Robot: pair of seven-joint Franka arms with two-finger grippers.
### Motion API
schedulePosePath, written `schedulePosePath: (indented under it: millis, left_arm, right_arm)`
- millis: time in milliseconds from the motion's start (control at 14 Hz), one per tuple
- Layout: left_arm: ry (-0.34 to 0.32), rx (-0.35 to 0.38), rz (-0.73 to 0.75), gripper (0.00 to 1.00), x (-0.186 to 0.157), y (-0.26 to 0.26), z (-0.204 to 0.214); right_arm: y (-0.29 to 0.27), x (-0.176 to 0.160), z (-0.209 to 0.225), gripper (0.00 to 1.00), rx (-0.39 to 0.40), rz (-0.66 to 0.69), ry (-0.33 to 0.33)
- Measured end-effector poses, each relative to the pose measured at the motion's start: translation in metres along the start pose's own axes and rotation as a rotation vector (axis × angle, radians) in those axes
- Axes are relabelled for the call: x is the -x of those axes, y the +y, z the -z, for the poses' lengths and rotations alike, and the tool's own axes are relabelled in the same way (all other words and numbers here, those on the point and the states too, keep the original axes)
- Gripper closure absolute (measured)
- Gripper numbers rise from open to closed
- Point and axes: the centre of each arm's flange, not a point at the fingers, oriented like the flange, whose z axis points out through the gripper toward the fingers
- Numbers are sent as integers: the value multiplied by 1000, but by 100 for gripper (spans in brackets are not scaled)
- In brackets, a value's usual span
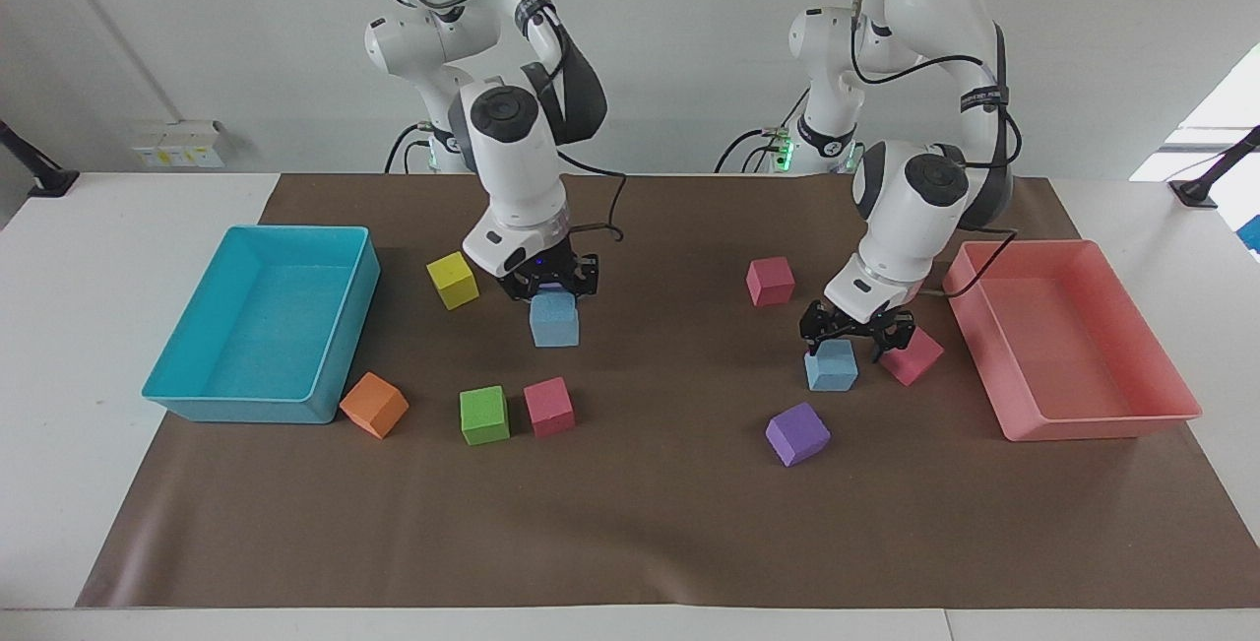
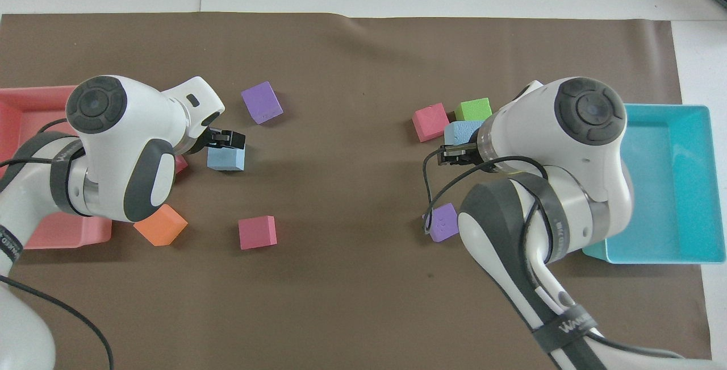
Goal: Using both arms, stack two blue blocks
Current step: 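Close the left gripper on its blue cube while the right gripper grasps its cube, then carry the blue cube to the table centre with the right gripper and release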
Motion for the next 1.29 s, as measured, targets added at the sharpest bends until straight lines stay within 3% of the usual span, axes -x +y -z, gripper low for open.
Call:
schedulePosePath:
  millis: [500, 857, 1286]
  left_arm:
    - [-4, -1, 1, 0, 15, 0, -22]
    - [18, 1, 1, 0, 17, 0, -26]
    - [-17, 0, 1, 0, 24, 2, -53]
  right_arm:
    - [-90, 26, -85, 54, -65, -71, -1]
    - [-101, 38, -92, 54, -64, -63, -42]
    - [-103, 49, -102, 54, -46, -52, -72]
